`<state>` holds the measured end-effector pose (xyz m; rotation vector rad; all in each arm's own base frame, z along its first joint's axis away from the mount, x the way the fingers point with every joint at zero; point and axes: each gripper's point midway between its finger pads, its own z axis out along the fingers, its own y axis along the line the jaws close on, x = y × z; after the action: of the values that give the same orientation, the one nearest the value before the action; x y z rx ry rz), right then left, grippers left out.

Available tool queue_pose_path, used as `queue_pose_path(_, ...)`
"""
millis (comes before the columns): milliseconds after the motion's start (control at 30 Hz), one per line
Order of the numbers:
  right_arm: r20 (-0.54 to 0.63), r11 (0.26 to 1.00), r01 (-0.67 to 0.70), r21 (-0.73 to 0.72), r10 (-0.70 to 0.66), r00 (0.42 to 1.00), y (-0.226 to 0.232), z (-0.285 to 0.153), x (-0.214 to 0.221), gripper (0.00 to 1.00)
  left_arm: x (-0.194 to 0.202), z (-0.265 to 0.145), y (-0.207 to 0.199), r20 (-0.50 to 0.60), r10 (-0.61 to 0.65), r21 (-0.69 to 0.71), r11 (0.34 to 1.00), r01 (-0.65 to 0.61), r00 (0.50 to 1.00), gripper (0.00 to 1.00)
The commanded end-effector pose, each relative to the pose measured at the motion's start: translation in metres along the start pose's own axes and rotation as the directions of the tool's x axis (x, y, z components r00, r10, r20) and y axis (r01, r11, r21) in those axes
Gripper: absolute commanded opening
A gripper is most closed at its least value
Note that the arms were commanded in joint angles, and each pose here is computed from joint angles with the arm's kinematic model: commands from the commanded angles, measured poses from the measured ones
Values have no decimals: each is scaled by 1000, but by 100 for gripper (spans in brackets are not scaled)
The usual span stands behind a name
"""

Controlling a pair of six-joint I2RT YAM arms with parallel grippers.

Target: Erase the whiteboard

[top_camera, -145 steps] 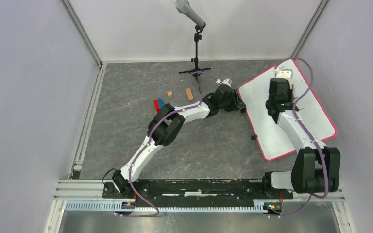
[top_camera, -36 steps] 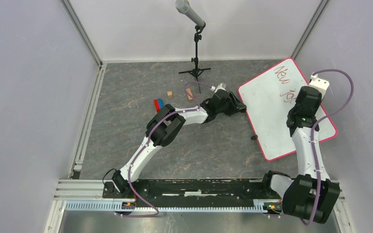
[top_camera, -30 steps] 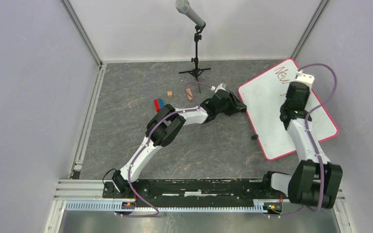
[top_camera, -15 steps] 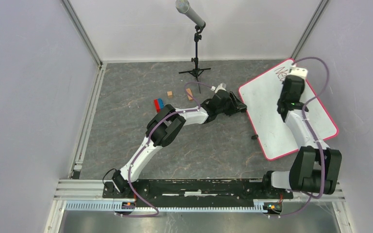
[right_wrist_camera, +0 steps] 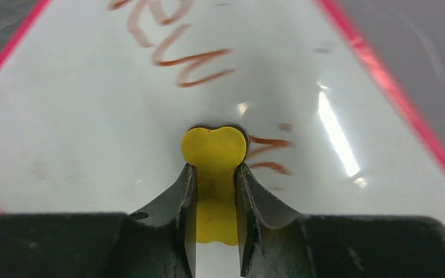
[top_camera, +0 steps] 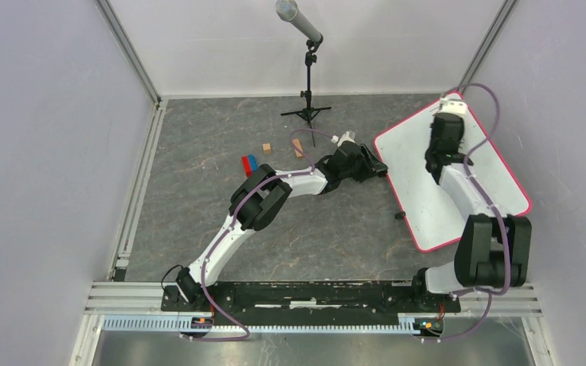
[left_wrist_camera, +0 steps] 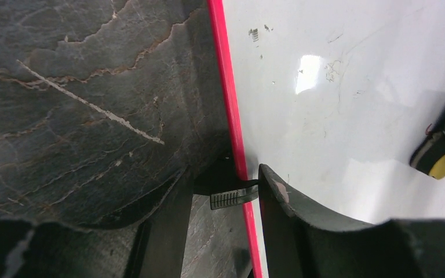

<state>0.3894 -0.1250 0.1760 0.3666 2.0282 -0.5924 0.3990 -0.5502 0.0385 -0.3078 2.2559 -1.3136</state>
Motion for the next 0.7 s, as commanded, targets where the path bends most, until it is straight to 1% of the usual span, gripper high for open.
queue_pose_path(0, -80, 992, 83, -95, -90, 993, 50, 8, 22, 19, 34, -4, 67, -71, 18, -214, 976, -33, 997, 53)
queue_pose_path(133, -64, 998, 56, -26, -58, 996, 30, 9, 9, 18, 34, -4, 66, -72, 19, -214, 976, -34, 997, 54)
queue_pose_path(200, -56, 1000, 21, 11, -20, 998, 9, 8, 2, 18, 34, -4, 67, -73, 19, -215, 976, -35, 997, 54)
queue_pose_path(367, -62, 987, -17, 157, 27, 998, -56, -4, 2, 19, 34, -4, 67, -74, 21, -216, 976, -37, 997, 54)
queue_pose_path(433, -49, 979, -27, 202, 38, 998, -71, -11, 0, 19, 34, -4, 66, -73, 23, -215, 976, -38, 997, 54)
queue_pose_path(533, -31, 981, -33, 191, 40, 999, -70, -12, -6, 19, 34, -3, 66, -74, 21, -217, 975, -37, 997, 54)
queue_pose_path(667, -47, 996, 4, 93, 0, 999, -33, -1, -3, 18, 34, -3, 67, -73, 20, -218, 975, -36, 997, 54)
